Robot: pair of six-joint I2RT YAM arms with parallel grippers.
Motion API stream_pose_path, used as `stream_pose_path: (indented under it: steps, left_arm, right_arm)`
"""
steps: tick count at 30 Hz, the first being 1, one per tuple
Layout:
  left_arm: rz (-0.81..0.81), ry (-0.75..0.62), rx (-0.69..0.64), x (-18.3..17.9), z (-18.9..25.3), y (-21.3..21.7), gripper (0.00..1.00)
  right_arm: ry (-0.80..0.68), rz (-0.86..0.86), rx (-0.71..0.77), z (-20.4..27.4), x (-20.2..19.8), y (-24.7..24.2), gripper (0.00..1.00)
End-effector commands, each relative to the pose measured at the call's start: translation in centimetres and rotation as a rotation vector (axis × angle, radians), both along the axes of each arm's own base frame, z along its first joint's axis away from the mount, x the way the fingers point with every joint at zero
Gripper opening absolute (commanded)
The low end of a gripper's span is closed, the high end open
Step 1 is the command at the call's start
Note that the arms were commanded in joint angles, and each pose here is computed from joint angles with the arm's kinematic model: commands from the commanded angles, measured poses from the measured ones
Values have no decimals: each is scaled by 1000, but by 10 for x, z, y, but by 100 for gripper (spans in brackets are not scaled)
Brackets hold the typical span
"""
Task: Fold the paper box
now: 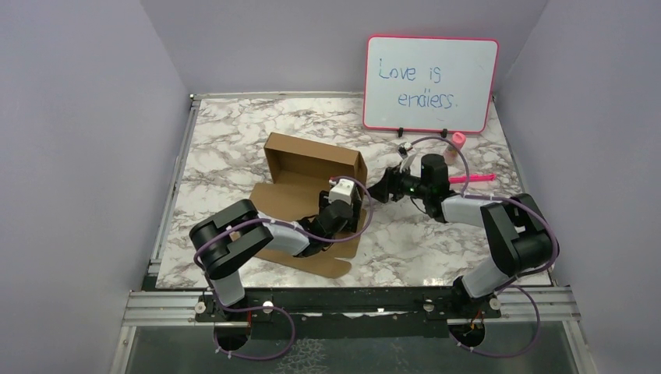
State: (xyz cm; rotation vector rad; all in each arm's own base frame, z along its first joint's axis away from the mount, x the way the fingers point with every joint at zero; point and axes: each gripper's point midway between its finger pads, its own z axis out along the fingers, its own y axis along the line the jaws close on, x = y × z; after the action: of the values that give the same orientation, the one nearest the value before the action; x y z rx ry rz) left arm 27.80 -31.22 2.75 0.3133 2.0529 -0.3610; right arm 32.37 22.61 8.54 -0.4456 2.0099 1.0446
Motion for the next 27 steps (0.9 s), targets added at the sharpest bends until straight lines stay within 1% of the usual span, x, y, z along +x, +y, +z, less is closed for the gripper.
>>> stream_pose_path:
  steps: [1,5,11,16,20,23,27]
  left_arm:
    - [-62,39,-78,-14,6,-8,71]
    - [-65,16,-119,-14,23,-7,71]
    - [-44,-30,-177,-15,51,7,72]
    - [-29,-53,-216,-17,67,21,67]
    - [34,-45,-221,-11,62,47,61]
    - [97,2,-233,-2,48,72,56]
    - [142,55,-239,1,32,90,54]
  right_arm:
    - [-40,27,26,2,-1,10,62]
    - [-45,9,15,0,-1,8,62]
    - [-51,11,7,-2,1,7,63]
    - [-62,32,12,-1,1,10,63]
    - [-87,51,10,2,1,14,63]
    - [-106,66,5,3,0,18,65]
    - [-143,72,-5,6,3,22,68]
